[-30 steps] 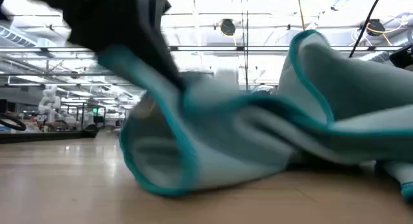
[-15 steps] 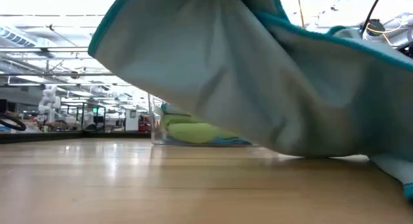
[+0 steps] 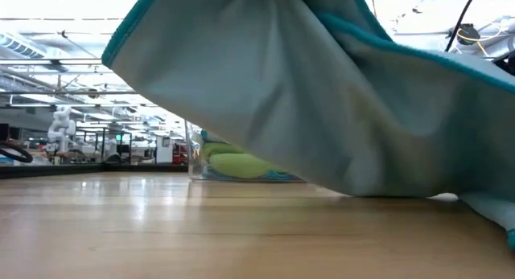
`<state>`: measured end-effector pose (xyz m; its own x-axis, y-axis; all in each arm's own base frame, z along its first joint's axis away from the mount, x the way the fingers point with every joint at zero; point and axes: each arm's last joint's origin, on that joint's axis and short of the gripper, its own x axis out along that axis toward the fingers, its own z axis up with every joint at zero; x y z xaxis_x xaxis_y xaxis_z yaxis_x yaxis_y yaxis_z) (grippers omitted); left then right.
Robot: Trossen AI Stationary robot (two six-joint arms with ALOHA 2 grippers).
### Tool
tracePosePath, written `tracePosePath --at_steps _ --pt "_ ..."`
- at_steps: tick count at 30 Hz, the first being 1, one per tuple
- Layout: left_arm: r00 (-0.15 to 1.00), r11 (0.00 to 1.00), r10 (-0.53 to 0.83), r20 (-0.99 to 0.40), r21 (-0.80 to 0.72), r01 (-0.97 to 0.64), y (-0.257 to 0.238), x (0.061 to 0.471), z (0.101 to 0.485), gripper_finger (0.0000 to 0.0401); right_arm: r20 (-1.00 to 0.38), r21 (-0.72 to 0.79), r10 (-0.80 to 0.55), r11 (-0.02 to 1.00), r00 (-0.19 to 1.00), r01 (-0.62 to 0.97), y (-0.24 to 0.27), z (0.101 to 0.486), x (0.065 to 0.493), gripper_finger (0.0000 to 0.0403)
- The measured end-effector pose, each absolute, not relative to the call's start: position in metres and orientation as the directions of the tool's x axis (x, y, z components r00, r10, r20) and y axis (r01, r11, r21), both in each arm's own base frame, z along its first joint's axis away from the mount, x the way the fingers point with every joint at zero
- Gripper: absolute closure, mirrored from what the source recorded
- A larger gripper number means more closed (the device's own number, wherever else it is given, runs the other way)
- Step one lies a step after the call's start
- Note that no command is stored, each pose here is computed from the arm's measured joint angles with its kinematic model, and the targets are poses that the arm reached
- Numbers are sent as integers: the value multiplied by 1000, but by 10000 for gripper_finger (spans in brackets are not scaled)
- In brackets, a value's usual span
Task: Fold microfiber towels
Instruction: Fold the blue microfiber cloth
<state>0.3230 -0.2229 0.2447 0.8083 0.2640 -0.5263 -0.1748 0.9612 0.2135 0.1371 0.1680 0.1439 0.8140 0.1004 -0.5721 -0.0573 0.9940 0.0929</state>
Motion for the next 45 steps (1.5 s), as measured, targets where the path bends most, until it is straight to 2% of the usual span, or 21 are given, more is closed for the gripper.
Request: tracePosePath --at_steps 9,36,41,45 --pt "804 972 227 -549 184 -149 -224 323 244 392 -564 157 86 988 821 4 168 144 137 213" --pt "806 976 210 -553 163 -142 -227 321 244 396 -620 130 36 990 784 58 162 138 132 211" --pt "807 976 210 -553 163 -143 -227 321 244 384 -651 190 84 980 755 55 165 135 130 189" --pt "807 976 209 -552 162 -142 -227 321 244 395 -671 202 68 975 738 93 167 128 129 154"
